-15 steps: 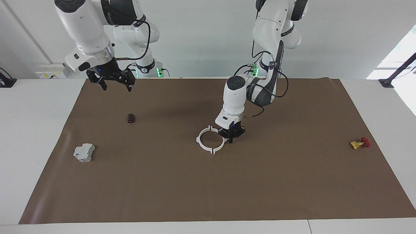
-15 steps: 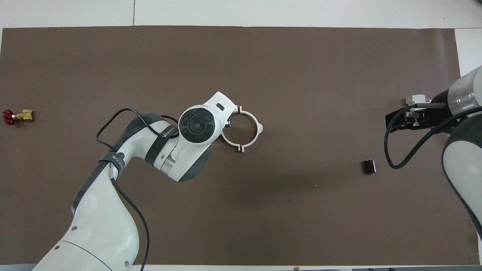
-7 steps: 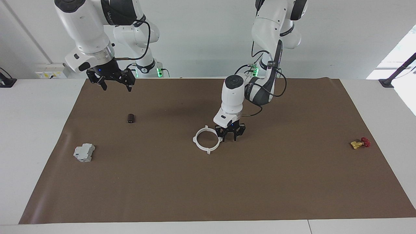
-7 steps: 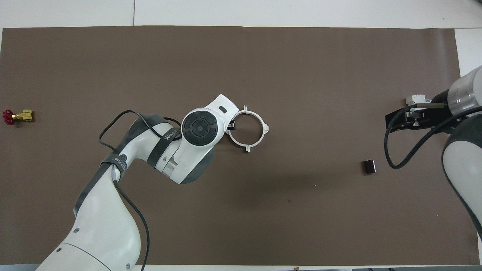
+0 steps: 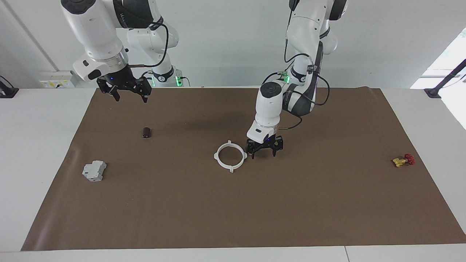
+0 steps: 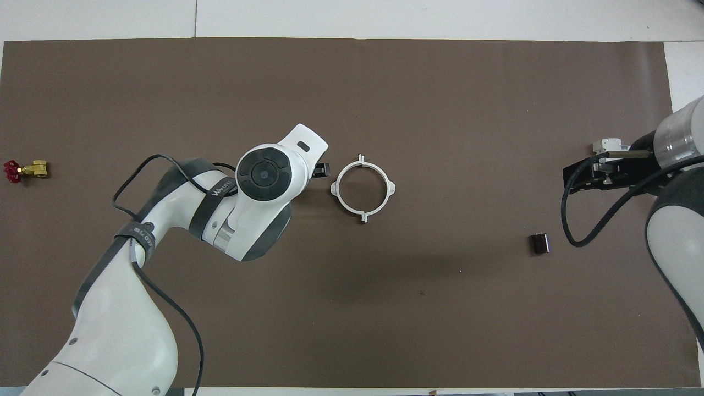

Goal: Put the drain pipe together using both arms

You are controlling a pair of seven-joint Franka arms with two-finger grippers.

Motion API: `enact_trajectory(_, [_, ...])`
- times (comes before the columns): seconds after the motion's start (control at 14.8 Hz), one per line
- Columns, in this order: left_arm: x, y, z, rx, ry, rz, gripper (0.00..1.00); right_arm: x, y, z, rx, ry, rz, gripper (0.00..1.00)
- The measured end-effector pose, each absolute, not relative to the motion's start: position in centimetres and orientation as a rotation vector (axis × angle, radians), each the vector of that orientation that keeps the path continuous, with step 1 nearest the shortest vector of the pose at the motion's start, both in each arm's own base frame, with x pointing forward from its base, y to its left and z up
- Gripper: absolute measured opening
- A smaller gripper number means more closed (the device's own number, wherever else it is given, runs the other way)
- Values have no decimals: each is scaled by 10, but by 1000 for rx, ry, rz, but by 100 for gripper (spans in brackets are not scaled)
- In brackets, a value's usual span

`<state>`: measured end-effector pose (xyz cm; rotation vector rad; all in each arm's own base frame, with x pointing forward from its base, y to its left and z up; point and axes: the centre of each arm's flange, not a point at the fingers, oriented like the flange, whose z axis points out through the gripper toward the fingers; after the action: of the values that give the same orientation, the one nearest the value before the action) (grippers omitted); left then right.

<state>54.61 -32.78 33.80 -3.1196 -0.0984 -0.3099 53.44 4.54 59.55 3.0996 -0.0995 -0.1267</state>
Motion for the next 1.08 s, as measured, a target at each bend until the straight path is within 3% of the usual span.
enact_trajectory(0.54, [592, -142, 411, -3060, -74, -265, 100, 535, 43, 599, 3101, -105, -116, 100])
enact_trajectory(1.08, [572, -19, 502, -3108, -45, -176, 100, 538, 13, 607, 3145, -165, -81, 100])
